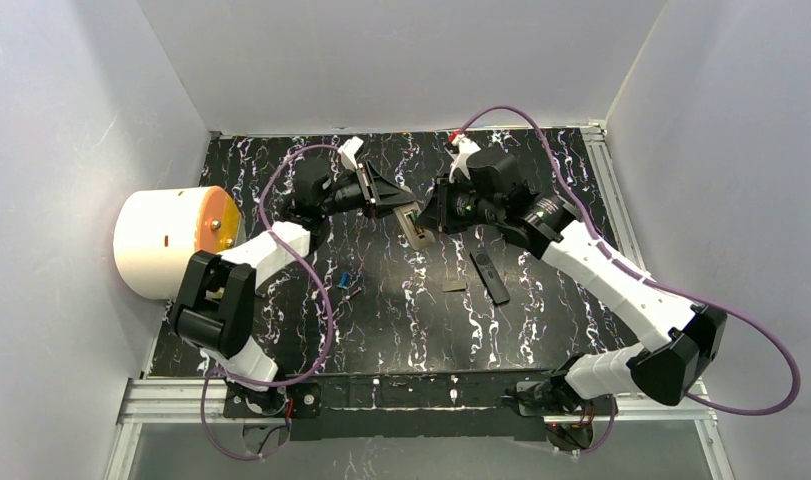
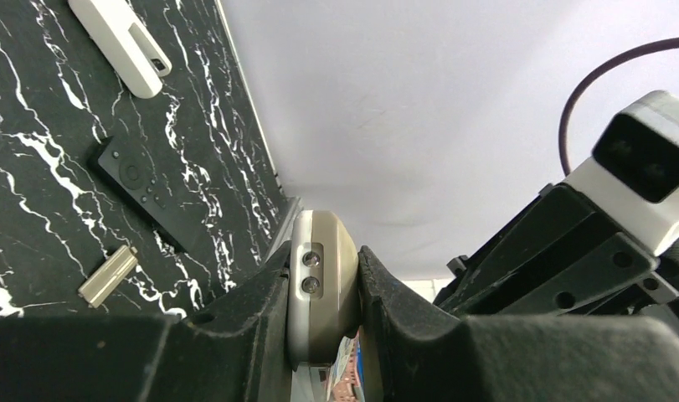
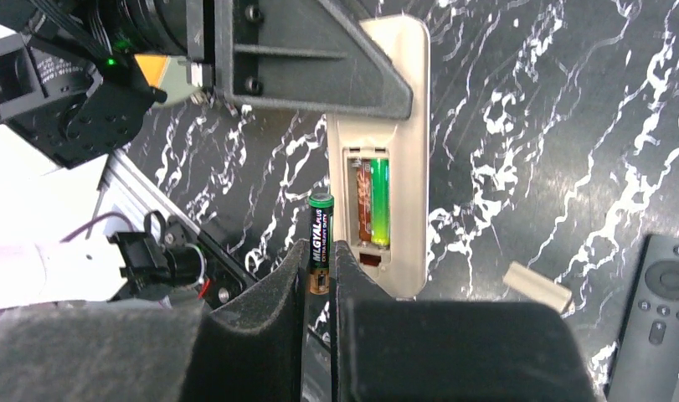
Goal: Load the batteries into the remote control
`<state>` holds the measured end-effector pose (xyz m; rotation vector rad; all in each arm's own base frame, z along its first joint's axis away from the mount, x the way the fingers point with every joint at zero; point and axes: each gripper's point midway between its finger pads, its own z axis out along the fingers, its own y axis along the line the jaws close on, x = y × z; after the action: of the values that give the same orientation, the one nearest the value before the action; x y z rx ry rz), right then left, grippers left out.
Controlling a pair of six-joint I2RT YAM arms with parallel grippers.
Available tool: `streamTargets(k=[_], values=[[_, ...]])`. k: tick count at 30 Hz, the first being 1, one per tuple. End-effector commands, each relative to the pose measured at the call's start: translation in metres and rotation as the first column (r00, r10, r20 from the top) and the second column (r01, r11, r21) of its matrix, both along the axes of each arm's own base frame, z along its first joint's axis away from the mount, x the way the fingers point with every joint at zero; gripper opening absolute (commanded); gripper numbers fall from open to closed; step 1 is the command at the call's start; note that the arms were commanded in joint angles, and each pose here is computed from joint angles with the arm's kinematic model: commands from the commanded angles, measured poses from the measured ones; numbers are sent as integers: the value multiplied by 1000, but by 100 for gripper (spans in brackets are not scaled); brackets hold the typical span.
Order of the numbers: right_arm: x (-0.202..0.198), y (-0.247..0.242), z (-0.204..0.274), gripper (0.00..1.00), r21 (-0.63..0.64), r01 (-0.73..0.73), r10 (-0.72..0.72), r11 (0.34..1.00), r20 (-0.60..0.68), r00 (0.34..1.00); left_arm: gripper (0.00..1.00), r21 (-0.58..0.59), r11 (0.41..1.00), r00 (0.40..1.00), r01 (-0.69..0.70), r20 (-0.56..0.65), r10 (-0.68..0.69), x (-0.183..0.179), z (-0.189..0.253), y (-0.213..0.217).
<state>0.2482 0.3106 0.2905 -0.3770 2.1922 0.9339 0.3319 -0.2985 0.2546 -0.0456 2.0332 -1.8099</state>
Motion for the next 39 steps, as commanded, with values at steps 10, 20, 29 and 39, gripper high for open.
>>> streamTargets(k=[10,20,29,39], values=[[-15,4,-15,13,-61,-62,52,996,-152,987,0,-120,992,999,33,-11,-35,-8,9,-2],[-12,9,-15,13,15,-44,46,999,-176,983,0,-119,993,999,27,-21,-30,-11,7,0],[-9,5,-23,13,-16,-35,32,999,-190,981,0,-121,992,999,30,-24,-33,-14,7,1],[1,-3,-35,19,-137,-65,45,988,-145,988,0,-117,993,999,18,-38,-22,-12,5,1]])
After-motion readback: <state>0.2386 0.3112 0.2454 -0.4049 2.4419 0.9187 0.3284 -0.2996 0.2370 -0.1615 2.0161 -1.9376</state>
